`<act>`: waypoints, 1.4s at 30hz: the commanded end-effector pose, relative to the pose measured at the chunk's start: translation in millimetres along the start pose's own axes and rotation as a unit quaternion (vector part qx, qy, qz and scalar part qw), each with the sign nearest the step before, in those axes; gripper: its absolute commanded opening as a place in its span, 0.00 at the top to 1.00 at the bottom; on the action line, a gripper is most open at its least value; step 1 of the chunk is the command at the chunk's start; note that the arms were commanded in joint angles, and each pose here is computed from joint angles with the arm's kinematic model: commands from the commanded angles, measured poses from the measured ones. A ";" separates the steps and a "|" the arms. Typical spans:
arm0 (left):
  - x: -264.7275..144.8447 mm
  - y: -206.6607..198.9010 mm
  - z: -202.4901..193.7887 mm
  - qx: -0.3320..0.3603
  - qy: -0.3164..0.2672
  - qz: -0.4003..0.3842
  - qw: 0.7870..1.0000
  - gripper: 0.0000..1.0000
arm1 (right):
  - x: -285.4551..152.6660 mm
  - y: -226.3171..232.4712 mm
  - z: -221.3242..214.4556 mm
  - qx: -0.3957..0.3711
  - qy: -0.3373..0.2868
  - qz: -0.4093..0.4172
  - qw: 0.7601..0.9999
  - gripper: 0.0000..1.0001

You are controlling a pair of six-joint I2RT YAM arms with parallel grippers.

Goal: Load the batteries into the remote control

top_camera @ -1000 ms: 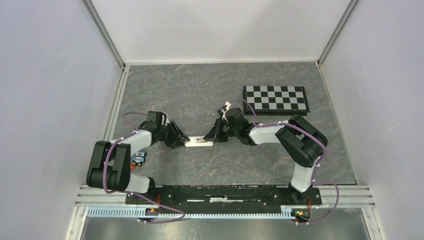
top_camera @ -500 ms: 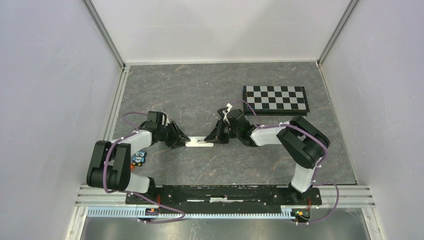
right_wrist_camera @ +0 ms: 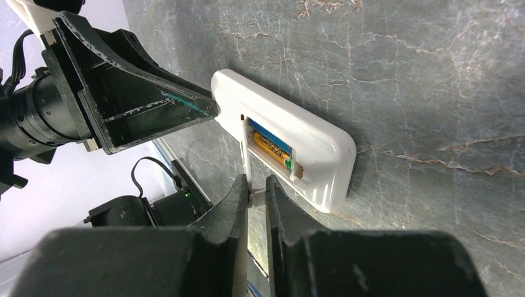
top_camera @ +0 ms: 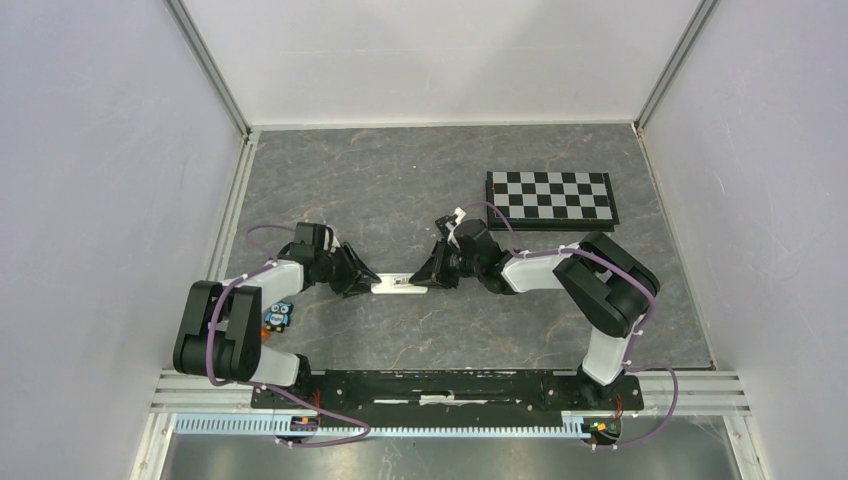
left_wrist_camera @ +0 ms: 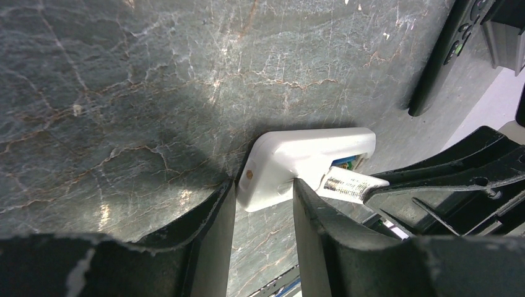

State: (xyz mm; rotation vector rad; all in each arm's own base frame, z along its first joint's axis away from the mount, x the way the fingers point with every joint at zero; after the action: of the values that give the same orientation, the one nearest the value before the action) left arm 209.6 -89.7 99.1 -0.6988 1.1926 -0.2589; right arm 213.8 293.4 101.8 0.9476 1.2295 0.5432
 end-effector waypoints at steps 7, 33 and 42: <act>3.4 3.4 -5.7 0.012 0.013 -0.002 1.000 0.54 | 5.1 8.8 7.1 -0.010 -0.034 0.010 0.999 1.00; 3.3 3.0 -5.8 0.010 0.010 -0.006 1.000 0.54 | 10.3 19.7 5.1 -0.041 0.003 -0.017 0.999 0.74; 2.2 3.4 -4.1 0.011 0.003 0.005 1.000 0.53 | -1.0 28.7 12.1 -0.065 -0.024 -0.033 0.997 0.61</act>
State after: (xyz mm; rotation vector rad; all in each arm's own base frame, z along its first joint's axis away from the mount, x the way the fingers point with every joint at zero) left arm 209.3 -91.2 98.4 -0.7037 1.1919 -0.2775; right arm 220.9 303.9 105.8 0.8320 1.2441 0.5280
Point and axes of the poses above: each gripper's point midway between its finger pads, its own x axis out along the fingers, its own y axis along the line the jaws close on, z = x × y, the point moved 10 cm from there along -x, back along the fingers, and after that the axes turned 10 degrees about x, right-handed, at the moved point
